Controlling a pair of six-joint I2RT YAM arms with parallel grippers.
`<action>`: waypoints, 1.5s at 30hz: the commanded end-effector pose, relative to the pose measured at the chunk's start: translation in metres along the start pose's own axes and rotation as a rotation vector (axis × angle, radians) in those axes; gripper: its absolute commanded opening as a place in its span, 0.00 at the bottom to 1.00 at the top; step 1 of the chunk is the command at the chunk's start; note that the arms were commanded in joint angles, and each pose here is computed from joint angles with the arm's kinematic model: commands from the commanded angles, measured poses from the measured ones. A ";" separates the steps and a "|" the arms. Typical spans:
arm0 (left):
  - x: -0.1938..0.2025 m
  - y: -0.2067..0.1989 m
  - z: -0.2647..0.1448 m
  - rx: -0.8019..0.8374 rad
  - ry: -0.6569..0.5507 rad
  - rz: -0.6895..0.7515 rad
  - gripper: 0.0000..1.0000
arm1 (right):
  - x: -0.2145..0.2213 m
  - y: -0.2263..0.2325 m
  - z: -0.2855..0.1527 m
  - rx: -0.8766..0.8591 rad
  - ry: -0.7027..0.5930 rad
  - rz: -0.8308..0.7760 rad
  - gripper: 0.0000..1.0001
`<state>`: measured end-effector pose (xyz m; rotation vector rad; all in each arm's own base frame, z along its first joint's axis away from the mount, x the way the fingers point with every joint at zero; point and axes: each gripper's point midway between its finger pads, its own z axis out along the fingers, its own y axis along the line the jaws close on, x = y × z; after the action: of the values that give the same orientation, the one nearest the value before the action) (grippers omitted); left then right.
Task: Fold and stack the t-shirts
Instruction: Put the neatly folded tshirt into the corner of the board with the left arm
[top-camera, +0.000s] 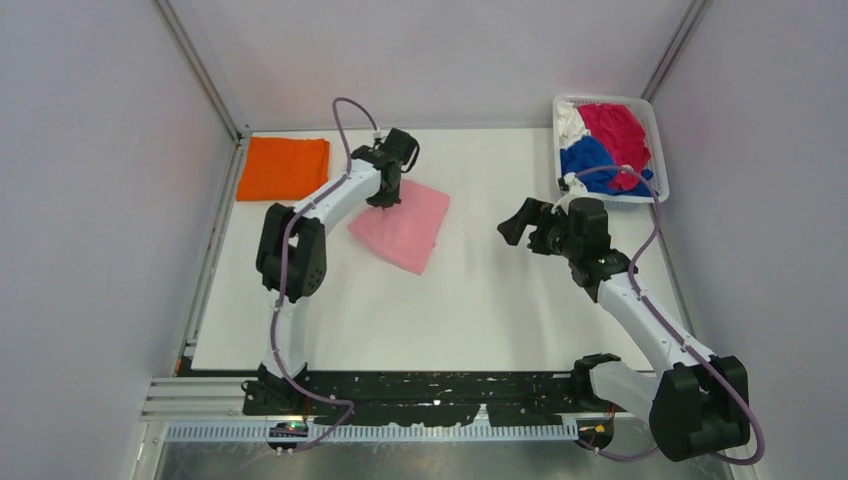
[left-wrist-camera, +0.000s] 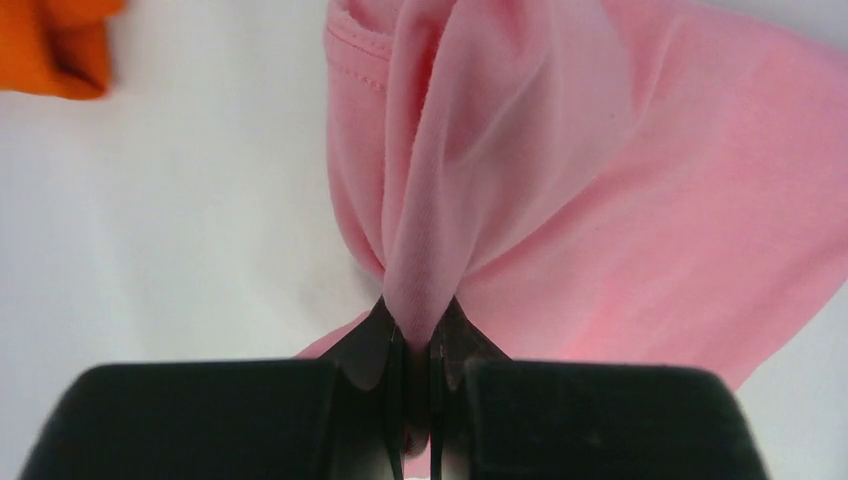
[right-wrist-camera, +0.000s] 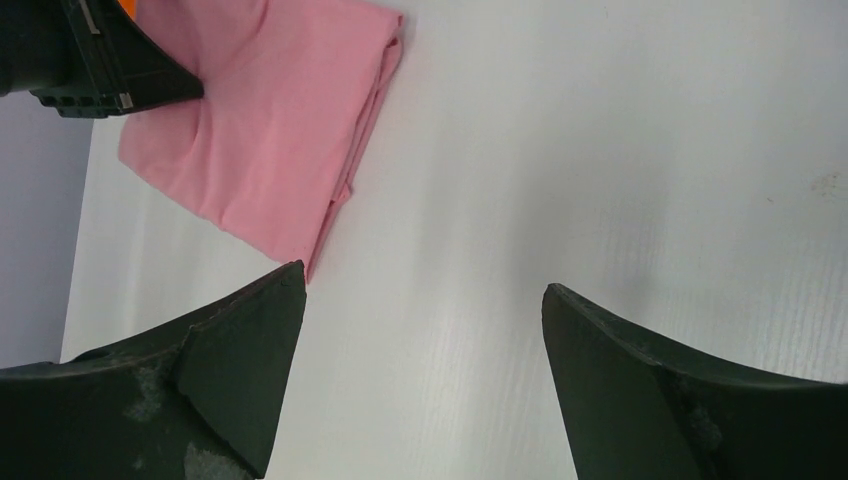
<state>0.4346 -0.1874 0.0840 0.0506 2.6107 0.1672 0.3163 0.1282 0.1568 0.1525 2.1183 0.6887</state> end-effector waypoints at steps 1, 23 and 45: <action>-0.046 0.070 -0.014 -0.281 -0.126 0.046 0.00 | -0.015 0.003 -0.006 -0.009 -0.083 -0.045 0.95; -0.178 0.185 -0.027 -0.446 -0.378 0.067 0.00 | -0.029 -0.002 -0.003 0.008 -0.182 -0.079 0.95; -0.212 0.218 -0.067 -0.404 -0.486 -0.007 0.00 | -0.027 -0.004 -0.006 0.026 -0.167 -0.067 0.96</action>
<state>0.5801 -0.0065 0.2242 0.0252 2.1688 0.6448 0.3252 0.1141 0.1584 0.1635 2.0217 0.5992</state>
